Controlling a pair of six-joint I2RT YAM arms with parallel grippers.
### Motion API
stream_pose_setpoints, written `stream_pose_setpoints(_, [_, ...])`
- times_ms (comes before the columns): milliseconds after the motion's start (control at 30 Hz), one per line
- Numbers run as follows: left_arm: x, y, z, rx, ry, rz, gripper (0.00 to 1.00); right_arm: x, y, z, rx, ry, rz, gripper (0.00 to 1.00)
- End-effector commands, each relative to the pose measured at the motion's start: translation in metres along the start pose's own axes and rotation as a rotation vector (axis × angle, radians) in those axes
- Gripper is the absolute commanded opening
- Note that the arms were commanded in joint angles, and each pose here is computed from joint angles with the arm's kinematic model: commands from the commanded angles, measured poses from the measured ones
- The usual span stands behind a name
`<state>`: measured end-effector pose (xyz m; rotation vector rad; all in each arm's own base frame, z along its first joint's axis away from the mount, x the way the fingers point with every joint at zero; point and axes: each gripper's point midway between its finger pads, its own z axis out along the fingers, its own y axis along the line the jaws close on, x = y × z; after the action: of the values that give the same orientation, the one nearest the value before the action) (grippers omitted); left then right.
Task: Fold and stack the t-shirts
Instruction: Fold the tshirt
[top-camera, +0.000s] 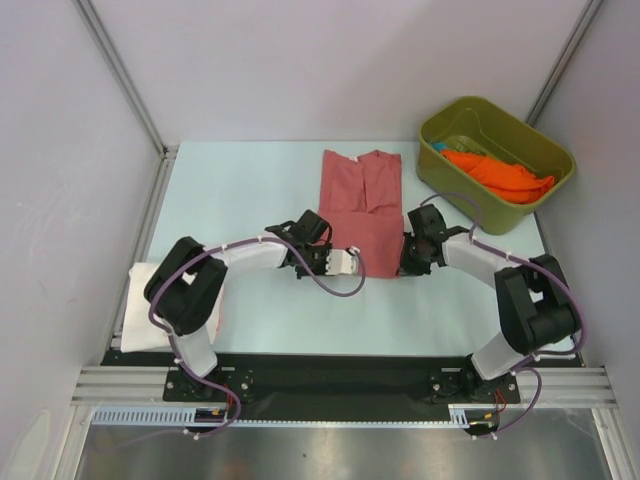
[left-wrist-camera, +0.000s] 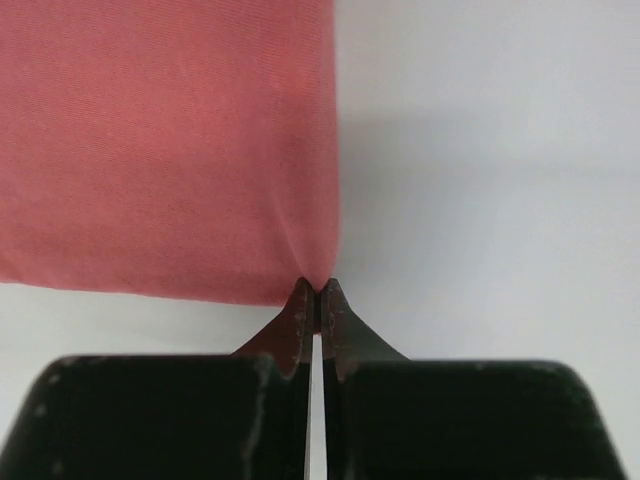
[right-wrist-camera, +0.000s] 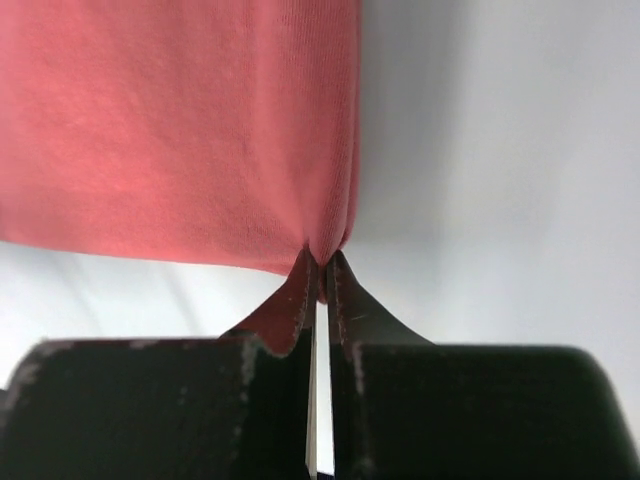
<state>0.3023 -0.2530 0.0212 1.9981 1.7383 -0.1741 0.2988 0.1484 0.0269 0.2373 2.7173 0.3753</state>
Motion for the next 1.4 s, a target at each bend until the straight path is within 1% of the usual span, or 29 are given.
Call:
stream_pose_setpoints(0, [-0.01,-0.023,-0.033,0.075,-0.023,-0.066,0.0,0.027,0.003,-0.03,-0.004,0.056,-0.03,0.0])
stream_pose_setpoints(67, [-0.008,-0.037,-0.045,0.113,-0.011,-0.113,0.0,0.041,0.005,-0.041,-0.002,0.087,-0.046,0.0])
stream_pose_setpoints(100, [-0.013,-0.041,-0.056,0.123,-0.027,-0.13,0.0,0.058,0.007,-0.053,-0.006,0.127,-0.056,0.0])
stream_pose_setpoints(167, [-0.011,-0.059,-0.072,0.186,-0.005,-0.191,0.0,0.074,0.011,-0.068,-0.011,0.163,-0.064,0.0])
stream_pose_setpoints(200, [-0.016,-0.064,-0.085,0.195,-0.029,-0.198,0.0,0.091,0.015,-0.083,-0.023,0.206,-0.085,0.0])
stream_pose_setpoints(267, [-0.013,-0.087,-0.103,0.268,-0.009,-0.222,0.0,0.109,0.021,-0.099,-0.037,0.251,-0.071,0.0])
stream_pose_setpoints(300, [-0.014,-0.095,-0.111,0.294,-0.011,-0.223,0.0,0.123,0.023,-0.115,-0.051,0.3,-0.061,0.0])
stream_pose_setpoints(333, [-0.019,-0.108,-0.13,0.346,-0.032,-0.228,0.0,0.131,0.032,-0.126,-0.074,0.323,-0.068,0.0])
stream_pose_setpoints(400, [-0.027,-0.118,-0.148,0.389,-0.065,-0.241,0.0,0.141,0.037,-0.147,-0.095,0.385,-0.054,0.0])
stream_pose_setpoints(433, [-0.028,-0.127,-0.159,0.426,-0.066,-0.256,0.0,0.137,0.041,-0.154,-0.105,0.384,-0.048,0.0])
stream_pose_setpoints(467, [-0.039,-0.118,-0.169,0.412,-0.115,-0.273,0.0,0.124,0.05,-0.163,-0.132,0.358,-0.064,0.0])
stream_pose_setpoints(500, [-0.041,-0.111,-0.172,0.401,-0.127,-0.295,0.0,0.117,0.051,-0.163,-0.117,0.364,-0.059,0.0])
stream_pose_setpoints(533, [-0.037,-0.094,-0.175,0.364,-0.141,-0.342,0.0,0.101,0.048,-0.161,-0.111,0.343,-0.034,0.0])
stream_pose_setpoints(567, [-0.04,-0.072,-0.172,0.335,-0.149,-0.364,0.0,0.083,0.049,-0.161,-0.122,0.31,-0.05,0.0])
stream_pose_setpoints(600, [-0.037,-0.055,-0.168,0.305,-0.146,-0.389,0.0,0.068,0.046,-0.154,-0.118,0.274,-0.051,0.0])
stream_pose_setpoints(633, [-0.032,-0.033,-0.164,0.258,-0.141,-0.416,0.0,0.056,0.042,-0.14,-0.094,0.274,-0.039,0.0])
stream_pose_setpoints(667, [-0.03,-0.009,-0.155,0.227,-0.119,-0.419,0.0,0.029,0.036,-0.136,-0.098,0.217,-0.023,0.0])
stream_pose_setpoints(733, [-0.028,0.029,-0.143,0.147,-0.131,-0.433,0.0,-0.014,0.036,-0.119,-0.104,0.105,-0.02,0.0])
stream_pose_setpoints(767, [-0.035,0.052,-0.145,0.1,-0.151,-0.427,0.0,-0.032,0.026,-0.101,-0.072,0.093,0.005,0.0])
stream_pose_setpoints(800, [-0.026,0.068,-0.122,0.099,-0.115,-0.456,0.0,-0.066,0.031,-0.098,-0.089,0.004,0.003,0.0])
stream_pose_setpoints(833, [-0.034,0.094,-0.127,0.047,-0.138,-0.474,0.0,-0.08,0.03,-0.092,-0.088,-0.017,0.011,0.0])
stream_pose_setpoints(867, [-0.036,0.106,-0.123,0.035,-0.14,-0.485,0.0,-0.097,0.02,-0.071,-0.053,-0.025,0.032,0.0])
stream_pose_setpoints(900, [-0.03,0.116,-0.1,0.051,-0.118,-0.512,0.0,-0.119,0.023,-0.072,-0.059,-0.075,0.036,0.0])
stream_pose_setpoints(933, [-0.038,0.145,-0.109,-0.022,-0.149,-0.528,0.0,-0.129,0.022,-0.066,-0.056,-0.088,0.044,0.0])
stream_pose_setpoints(967, [-0.038,0.158,-0.103,-0.045,-0.149,-0.541,0.0,-0.142,0.02,-0.054,-0.05,-0.111,0.055,0.0])
stream_pose_setpoints(1033, [-0.037,0.187,-0.091,-0.099,-0.142,-0.563,0.0,-0.163,0.016,-0.048,-0.047,-0.153,0.092,0.0])
stream_pose_setpoints(1167, [-0.025,0.212,-0.07,-0.165,-0.117,-0.593,0.0,-0.186,0.013,-0.027,-0.036,-0.19,0.116,0.0])
stream_pose_setpoints(1200, [-0.023,0.218,-0.066,-0.183,-0.122,-0.596,0.0,-0.187,0.01,-0.018,-0.025,-0.181,0.127,0.0])
stream_pose_setpoints(1367, [-0.008,0.222,-0.041,-0.211,-0.086,-0.629,0.0,-0.206,0.005,0.0,-0.017,-0.203,0.164,0.0])
